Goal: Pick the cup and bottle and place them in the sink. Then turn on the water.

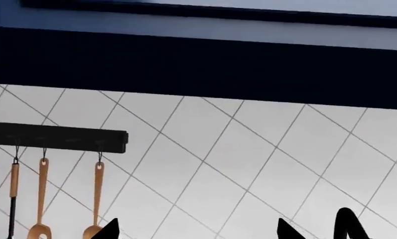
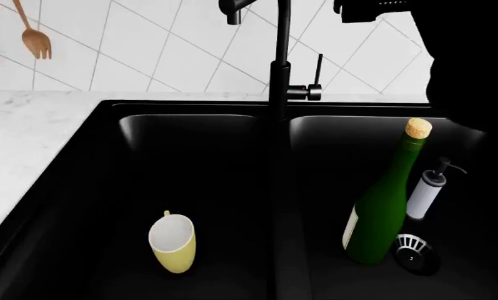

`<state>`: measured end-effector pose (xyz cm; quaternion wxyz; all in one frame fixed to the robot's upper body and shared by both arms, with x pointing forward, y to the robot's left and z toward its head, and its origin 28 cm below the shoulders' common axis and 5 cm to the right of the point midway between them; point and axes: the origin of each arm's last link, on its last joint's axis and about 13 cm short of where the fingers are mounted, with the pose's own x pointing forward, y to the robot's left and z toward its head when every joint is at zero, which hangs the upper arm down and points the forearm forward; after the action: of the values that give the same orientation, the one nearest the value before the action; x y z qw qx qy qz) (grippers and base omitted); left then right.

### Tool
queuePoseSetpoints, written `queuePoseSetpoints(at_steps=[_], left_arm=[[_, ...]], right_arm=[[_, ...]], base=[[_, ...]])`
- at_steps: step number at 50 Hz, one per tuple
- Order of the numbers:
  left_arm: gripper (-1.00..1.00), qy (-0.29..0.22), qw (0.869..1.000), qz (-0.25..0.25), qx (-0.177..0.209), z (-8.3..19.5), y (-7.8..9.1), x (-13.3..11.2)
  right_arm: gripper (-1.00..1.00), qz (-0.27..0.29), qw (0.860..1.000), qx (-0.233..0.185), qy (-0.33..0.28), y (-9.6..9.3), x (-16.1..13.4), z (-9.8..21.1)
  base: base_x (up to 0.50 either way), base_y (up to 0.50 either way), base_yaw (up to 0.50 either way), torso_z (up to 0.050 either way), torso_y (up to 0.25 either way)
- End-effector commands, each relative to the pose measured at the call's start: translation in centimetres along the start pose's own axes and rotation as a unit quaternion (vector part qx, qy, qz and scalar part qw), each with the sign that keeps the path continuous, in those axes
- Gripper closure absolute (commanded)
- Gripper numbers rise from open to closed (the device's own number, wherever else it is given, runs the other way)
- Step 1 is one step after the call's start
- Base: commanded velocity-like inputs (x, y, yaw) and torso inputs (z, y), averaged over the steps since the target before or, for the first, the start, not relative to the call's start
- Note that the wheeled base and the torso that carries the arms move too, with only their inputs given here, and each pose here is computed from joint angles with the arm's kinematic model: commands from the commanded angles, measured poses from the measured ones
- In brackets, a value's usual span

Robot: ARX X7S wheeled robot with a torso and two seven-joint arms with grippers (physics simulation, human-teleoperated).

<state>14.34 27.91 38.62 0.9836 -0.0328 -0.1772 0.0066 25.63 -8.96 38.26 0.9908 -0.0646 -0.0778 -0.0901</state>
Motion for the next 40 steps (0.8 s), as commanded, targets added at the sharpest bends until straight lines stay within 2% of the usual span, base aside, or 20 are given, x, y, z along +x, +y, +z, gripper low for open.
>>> queuePoseSetpoints(at_steps=[1, 9, 13, 26, 28, 30, 34, 40], left_arm=[[-1.0, -0.018, 1.0, 0.005, -0.013, 0.5, 0.2, -0.4], [-1.0, -0.016, 1.0, 0.005, -0.015, 0.4, 0.2, -0.2], [-1.0, -0.015, 1.0, 0.007, -0.017, 0.3, 0.3, -0.2], [-1.0, -0.015, 1.0, 0.007, -0.017, 0.3, 0.3, -0.2], [-1.0, -0.015, 1.0, 0.009, -0.018, 0.3, 0.4, -0.2], [-1.0, -0.015, 1.0, 0.008, -0.018, 0.2, 0.4, -0.2], [-1.0, -0.014, 1.0, 0.012, -0.018, 0.3, 0.6, -0.3], [-1.0, -0.014, 1.0, 0.013, -0.018, 0.2, 0.6, -0.2]], right_arm=[[-1.0, -0.017, 1.0, -0.004, 0.019, 1.3, 1.9, -2.0], [-1.0, -0.038, 0.998, 0.002, 0.048, 1.7, 2.7, -2.7], [-1.0, -0.055, 0.998, 0.014, 0.013, 0.3, 1.9, -1.2], [-1.0, -0.055, 0.998, 0.014, 0.013, 0.3, 1.9, -1.2], [-1.0, -0.063, 0.997, 0.017, 0.033, 0.5, 3.7, -1.2], [-1.0, -0.063, 0.997, 0.021, 0.041, 0.5, 4.2, -1.2], [-1.0, -0.103, 0.992, 0.015, 0.067, 0.2, 7.2, -1.0], [-1.0, -0.092, 0.993, 0.024, 0.069, 0.2, 8.0, 0.0]], base=[[0.0, 0.0, 0.0, 0.0, 0.0], [0.0, 0.0, 0.0, 0.0, 0.0], [0.0, 0.0, 0.0, 0.0, 0.0], [0.0, 0.0, 0.0, 0.0, 0.0], [0.0, 0.0, 0.0, 0.0, 0.0], [0.0, 0.0, 0.0, 0.0, 0.0], [0.0, 0.0, 0.0, 0.0, 0.0], [0.0, 0.0, 0.0, 0.0, 0.0]])
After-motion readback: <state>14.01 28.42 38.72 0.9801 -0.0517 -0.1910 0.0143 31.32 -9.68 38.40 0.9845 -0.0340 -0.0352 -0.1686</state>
